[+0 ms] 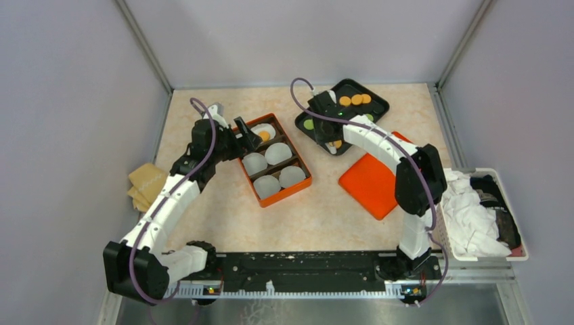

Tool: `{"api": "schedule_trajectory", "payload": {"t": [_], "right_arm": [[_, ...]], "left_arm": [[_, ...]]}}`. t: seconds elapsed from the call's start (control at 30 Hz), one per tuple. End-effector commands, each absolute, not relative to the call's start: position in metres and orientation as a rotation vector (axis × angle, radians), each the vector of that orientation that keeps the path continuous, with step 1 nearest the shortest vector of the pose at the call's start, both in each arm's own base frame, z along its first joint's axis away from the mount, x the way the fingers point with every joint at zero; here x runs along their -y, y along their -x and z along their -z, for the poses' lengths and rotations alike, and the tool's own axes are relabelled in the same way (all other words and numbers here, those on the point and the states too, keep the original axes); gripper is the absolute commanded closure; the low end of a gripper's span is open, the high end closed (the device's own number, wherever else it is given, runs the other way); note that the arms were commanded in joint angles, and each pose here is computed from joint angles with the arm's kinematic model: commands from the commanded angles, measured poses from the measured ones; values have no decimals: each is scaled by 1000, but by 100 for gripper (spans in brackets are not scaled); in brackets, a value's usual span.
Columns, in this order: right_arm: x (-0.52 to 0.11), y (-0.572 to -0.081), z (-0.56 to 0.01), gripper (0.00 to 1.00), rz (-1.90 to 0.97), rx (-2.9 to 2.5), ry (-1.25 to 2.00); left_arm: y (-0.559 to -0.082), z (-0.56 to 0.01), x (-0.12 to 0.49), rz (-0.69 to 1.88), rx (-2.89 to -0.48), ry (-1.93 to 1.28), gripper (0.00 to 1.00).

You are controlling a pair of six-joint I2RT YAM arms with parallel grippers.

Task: Pack the cookies

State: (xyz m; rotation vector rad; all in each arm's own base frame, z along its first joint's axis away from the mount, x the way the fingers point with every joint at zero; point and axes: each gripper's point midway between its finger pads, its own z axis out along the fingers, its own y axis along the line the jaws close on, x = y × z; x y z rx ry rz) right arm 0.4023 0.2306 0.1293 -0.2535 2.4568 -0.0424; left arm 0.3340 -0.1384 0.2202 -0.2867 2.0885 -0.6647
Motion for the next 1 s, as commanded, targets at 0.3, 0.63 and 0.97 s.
{"api": "schedule_trajectory", "payload": {"t": [0.3,0.63,0.97], "right_arm": [[-252,-407,-181,61,-146,-2338,206],[-261,-405,-147,56,-163,-2420,200],[-261,-407,-129,53,-134,-2456,199]], "left_arm": [[-342,-232,146,720,-2042,261,6],[-341,-229,146,716,-2047,260,6],[-340,-229,145,710,-2045,259,6]]}}
